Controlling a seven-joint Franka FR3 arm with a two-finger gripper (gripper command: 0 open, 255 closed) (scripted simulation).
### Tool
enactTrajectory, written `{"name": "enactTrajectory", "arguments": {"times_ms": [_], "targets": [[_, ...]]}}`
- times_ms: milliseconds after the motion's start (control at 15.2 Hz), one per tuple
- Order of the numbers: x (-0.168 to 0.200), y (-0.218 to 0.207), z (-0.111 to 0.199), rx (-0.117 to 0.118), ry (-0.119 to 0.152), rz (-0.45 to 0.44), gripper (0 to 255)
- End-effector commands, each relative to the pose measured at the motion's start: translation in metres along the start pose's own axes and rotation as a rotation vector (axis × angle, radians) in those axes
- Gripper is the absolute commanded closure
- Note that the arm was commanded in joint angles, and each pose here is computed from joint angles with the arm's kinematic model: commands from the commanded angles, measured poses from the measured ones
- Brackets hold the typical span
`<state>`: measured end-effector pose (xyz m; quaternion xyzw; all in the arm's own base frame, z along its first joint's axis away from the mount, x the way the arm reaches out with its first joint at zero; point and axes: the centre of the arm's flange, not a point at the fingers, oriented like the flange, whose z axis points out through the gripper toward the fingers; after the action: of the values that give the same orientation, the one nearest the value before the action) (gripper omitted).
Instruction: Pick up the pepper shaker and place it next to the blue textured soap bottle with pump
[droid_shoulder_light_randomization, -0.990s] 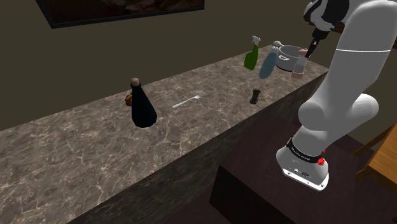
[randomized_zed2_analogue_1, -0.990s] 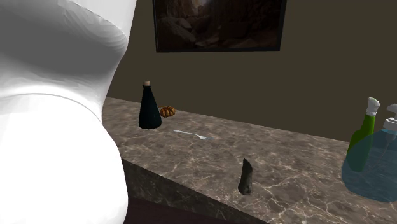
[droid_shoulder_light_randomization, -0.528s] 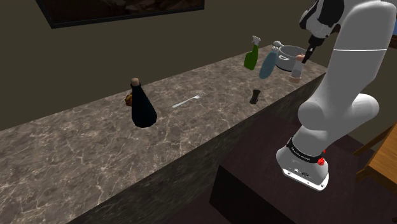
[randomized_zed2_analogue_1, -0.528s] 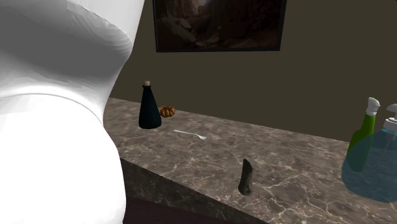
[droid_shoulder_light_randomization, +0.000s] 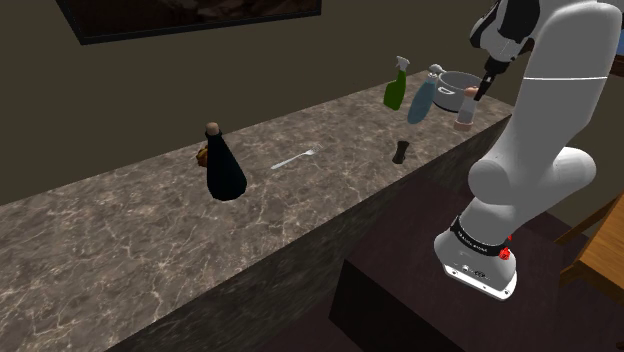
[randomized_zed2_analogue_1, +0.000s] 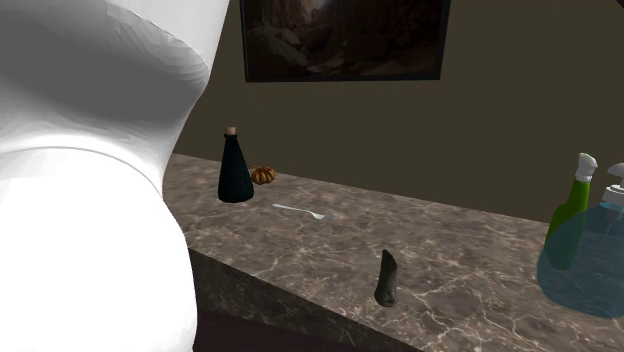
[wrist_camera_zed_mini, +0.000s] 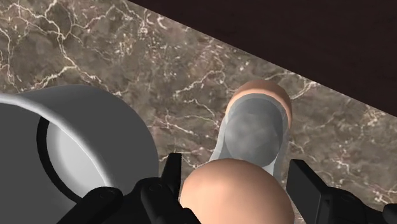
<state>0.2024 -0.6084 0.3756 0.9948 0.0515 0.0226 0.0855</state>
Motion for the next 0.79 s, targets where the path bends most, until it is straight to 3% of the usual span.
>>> {"name": "enactTrajectory", "arguments": {"times_ms": [0, 330, 594, 726], "targets": [[0.000, 0.000, 0.000, 0.000, 0.000, 0.000, 0], [0.000, 0.000, 0.000, 0.000, 0.000, 0.000, 0], [0.000, 0.000, -0.050, 0.000, 0.000, 0.000, 0], [0.000, 0.000, -0.050, 0.000, 0.000, 0.000, 0]]}}
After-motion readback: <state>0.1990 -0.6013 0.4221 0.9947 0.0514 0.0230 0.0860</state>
